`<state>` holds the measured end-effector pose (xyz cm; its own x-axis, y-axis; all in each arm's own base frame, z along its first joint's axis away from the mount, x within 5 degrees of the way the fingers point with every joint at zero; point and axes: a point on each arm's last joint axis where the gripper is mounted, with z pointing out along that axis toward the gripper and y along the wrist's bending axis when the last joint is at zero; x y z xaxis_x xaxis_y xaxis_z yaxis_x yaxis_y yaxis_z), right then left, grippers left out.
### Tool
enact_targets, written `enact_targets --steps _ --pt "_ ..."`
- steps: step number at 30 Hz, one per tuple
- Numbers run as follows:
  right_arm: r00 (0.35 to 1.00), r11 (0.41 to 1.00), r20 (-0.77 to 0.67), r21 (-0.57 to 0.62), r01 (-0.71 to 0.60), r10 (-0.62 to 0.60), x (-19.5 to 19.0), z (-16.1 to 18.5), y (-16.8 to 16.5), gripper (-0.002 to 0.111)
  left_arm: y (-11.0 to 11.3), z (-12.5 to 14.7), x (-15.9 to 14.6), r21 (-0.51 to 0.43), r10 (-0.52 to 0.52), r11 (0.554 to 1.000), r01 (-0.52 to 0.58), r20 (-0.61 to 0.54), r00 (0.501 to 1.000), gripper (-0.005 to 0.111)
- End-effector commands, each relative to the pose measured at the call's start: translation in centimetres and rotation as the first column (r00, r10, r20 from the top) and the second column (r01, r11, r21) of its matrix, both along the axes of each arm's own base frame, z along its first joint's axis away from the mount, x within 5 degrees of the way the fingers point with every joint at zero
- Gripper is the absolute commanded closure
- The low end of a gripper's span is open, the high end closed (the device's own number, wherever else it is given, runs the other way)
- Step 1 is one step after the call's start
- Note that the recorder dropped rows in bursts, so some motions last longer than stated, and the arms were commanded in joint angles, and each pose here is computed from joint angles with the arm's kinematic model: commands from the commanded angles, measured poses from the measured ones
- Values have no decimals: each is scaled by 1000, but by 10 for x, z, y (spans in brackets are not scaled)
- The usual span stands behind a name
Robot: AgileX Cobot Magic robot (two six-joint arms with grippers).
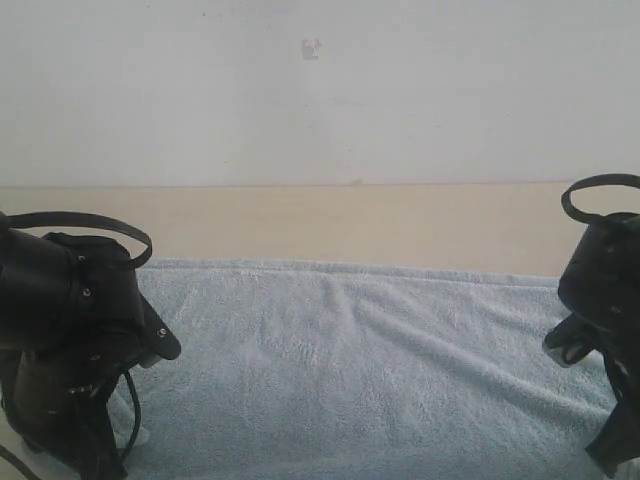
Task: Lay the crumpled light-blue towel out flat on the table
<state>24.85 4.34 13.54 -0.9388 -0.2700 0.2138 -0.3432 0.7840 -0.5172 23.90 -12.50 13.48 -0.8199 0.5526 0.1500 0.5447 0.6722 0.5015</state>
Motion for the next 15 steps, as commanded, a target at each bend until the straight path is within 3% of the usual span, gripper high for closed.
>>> enact_targets --steps 1,6,11,13,15 --pt "998 999 49 21 30 -30 5 7 2 53 1 1 -1 -3 -5 1000 5 0 1000 103" --pt "994 995 85 80 57 -64 7 13 7 53 1 1 -1 -1 -17 1000 17 -11 1000 96" --pt "977 974 186 217 59 -101 3 38 13 53 0 0 -3 -14 1 1000 -1 -20 1000 45" --pt "969 964 218 259 58 -117 2 46 15 53 0 0 -2 -20 -2 1000 2 -16 1000 34" --pt "963 949 236 311 50 -128 0 53 18 53 -1 0 -1 -31 -9 999 8 -10 1000 31"
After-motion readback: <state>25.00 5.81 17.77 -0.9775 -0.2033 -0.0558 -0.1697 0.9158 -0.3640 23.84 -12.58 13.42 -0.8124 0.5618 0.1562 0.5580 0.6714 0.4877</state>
